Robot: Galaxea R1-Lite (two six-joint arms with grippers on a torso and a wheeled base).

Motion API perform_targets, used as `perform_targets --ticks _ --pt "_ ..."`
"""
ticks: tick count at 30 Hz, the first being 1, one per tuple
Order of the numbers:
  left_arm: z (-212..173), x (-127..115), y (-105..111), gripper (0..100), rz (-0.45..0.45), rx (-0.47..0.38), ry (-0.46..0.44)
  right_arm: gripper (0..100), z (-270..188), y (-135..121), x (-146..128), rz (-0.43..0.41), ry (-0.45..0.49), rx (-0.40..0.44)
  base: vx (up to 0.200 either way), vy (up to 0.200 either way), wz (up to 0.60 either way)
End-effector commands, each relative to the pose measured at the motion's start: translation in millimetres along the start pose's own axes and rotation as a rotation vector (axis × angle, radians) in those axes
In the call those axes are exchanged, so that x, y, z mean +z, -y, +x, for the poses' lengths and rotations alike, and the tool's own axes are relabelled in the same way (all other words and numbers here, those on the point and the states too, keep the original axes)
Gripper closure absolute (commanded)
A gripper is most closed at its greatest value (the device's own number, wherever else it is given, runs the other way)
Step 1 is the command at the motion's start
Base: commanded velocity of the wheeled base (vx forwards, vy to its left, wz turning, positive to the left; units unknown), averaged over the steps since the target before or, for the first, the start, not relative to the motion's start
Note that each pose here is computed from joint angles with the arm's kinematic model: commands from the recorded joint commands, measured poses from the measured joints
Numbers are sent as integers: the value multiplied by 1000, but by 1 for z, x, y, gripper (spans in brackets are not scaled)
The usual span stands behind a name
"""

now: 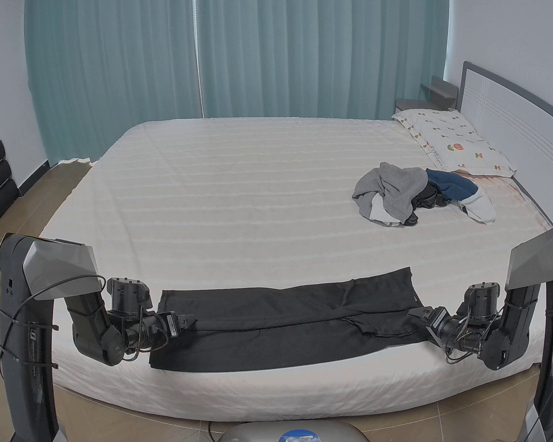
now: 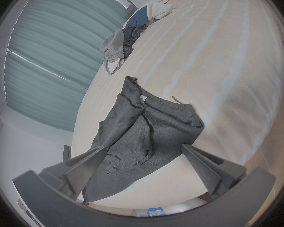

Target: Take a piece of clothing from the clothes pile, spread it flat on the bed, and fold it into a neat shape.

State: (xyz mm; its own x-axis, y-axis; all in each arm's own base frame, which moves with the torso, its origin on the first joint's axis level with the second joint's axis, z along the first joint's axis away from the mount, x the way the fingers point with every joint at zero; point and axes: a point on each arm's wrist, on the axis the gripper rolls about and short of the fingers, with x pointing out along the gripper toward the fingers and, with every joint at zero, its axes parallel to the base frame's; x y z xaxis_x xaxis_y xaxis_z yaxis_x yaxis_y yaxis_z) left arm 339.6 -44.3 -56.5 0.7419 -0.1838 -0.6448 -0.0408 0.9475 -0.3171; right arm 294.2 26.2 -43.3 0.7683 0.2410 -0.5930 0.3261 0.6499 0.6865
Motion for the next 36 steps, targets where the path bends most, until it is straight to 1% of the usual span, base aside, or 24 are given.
perform_targets --ticks 1,3,4,5,11,12,22,28,31,33,36 --pt "2 -6 -2 0 12 10 -19 0 0 0 0 0 -1 -1 0 0 0" --pt "2 -6 -2 0 21 22 -15 0 0 1 -1 0 -2 -2 0 0 0" --pt "3 -6 -3 0 37 49 -6 0 0 1 -1 0 -2 -2 0 0 0" --pt "3 -5 -3 0 39 55 1 0 0 1 -1 0 -2 -2 0 0 0" --pt "2 -6 -1 0 38 48 8 0 0 0 0 0 -1 -1 0 0 0" --pt "1 -6 0 100 37 47 8 0 0 1 -1 0 -2 -2 0 0 0" --pt "2 -10 6 100 47 39 -1 0 0 1 -1 -3 -2 -2 0 0 0" --pt "0 -5 7 100 45 40 16 0 0 0 1 -1 3 2 0 0 0" --pt "-2 -2 7 100 23 37 32 0 0 0 3 3 12 6 0 0 0" --pt "-1 0 8 100 2 32 44 0 -1 -2 9 17 33 21 0 0 0" --pt "0 2 8 100 -19 28 53 0 -6 -2 25 50 98 48 -67 0 0"
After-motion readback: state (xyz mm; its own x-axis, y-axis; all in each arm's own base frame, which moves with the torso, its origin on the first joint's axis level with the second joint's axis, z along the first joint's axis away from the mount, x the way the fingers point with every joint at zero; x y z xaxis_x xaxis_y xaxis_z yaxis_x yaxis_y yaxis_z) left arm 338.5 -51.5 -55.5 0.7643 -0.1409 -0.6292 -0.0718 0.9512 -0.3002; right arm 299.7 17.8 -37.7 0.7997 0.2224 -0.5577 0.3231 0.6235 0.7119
